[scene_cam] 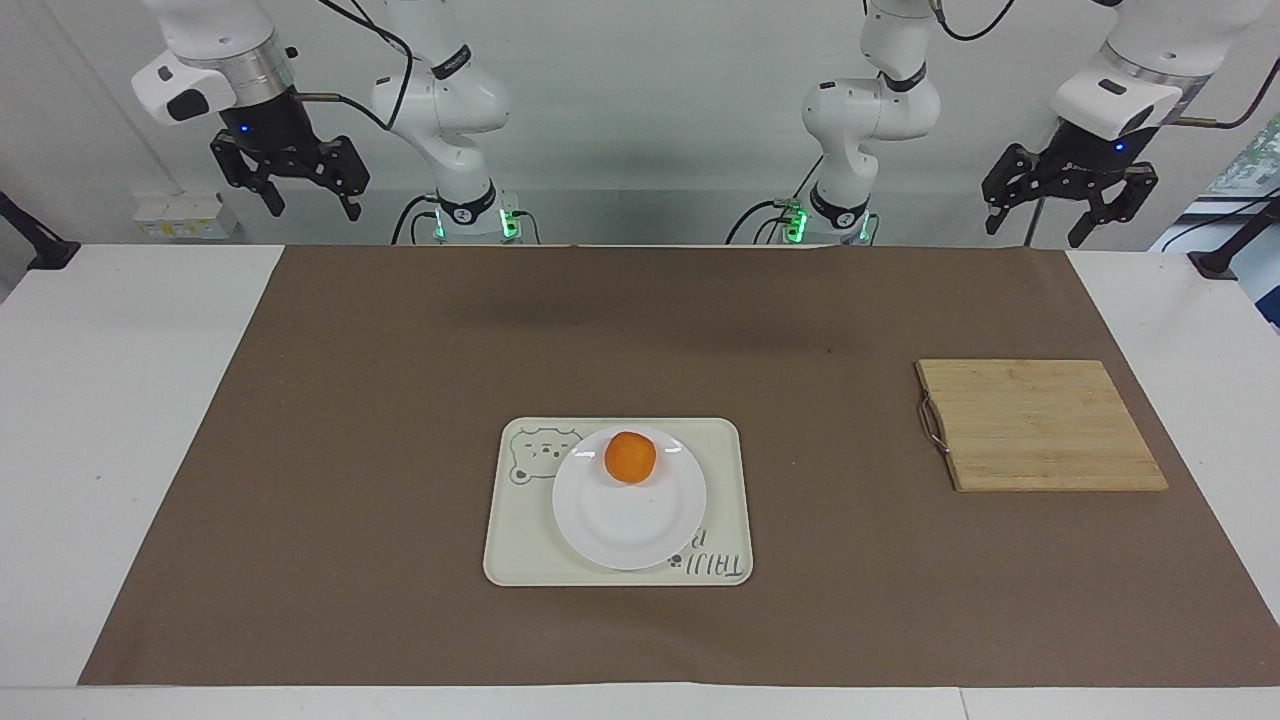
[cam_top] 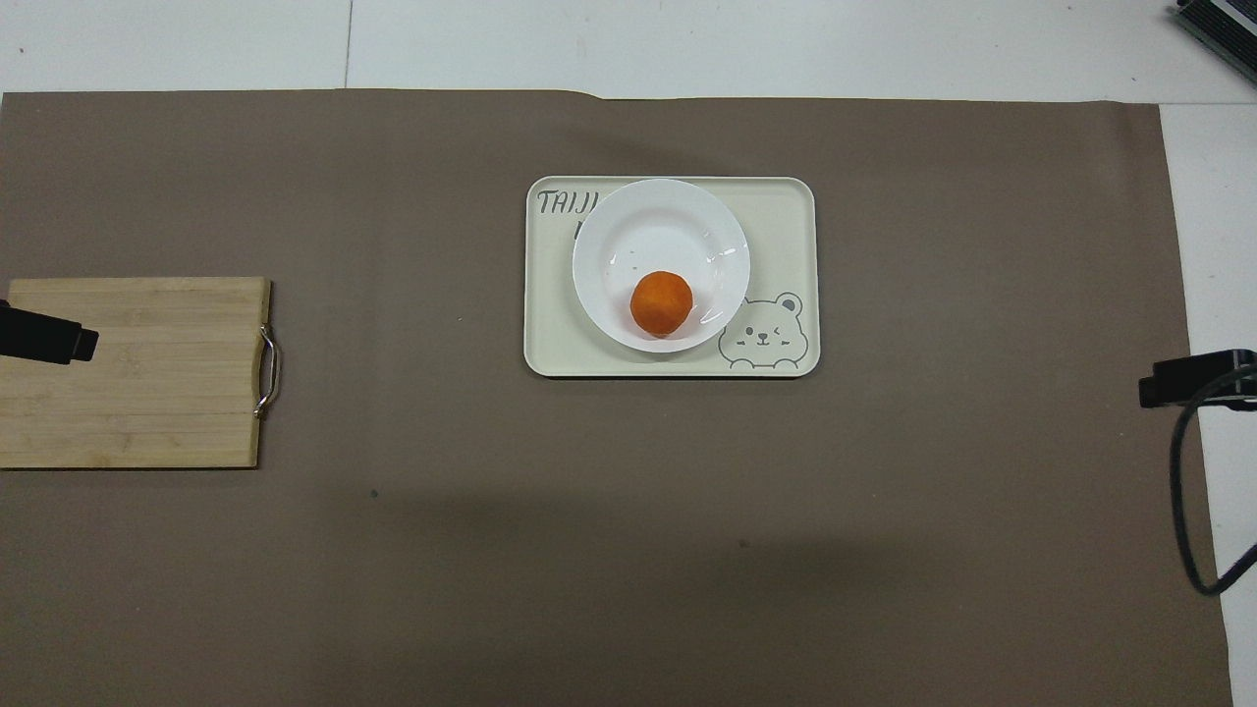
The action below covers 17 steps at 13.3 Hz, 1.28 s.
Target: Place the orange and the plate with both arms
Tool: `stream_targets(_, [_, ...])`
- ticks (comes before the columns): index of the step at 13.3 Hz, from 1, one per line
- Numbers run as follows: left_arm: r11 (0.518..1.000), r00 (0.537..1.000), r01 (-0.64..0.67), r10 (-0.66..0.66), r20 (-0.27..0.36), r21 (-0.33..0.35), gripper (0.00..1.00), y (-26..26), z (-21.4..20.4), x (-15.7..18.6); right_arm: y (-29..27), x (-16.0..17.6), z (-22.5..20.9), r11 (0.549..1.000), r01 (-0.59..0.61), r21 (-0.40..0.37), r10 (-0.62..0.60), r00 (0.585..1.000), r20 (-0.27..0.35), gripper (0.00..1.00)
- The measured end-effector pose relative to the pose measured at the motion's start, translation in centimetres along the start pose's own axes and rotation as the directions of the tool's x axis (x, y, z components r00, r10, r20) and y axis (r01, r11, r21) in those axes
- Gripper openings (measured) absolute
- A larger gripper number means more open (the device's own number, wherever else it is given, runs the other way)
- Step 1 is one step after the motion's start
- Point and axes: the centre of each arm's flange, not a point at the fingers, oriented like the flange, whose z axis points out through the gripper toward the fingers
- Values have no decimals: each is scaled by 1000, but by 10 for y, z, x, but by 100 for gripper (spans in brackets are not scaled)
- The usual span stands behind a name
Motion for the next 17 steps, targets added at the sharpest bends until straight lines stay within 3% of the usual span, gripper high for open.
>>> stream_targets(17, [1000,1000,-1,1,0,0,100,0,0,0,8,8,-7,1000,-14,7,15,1000,-25,100])
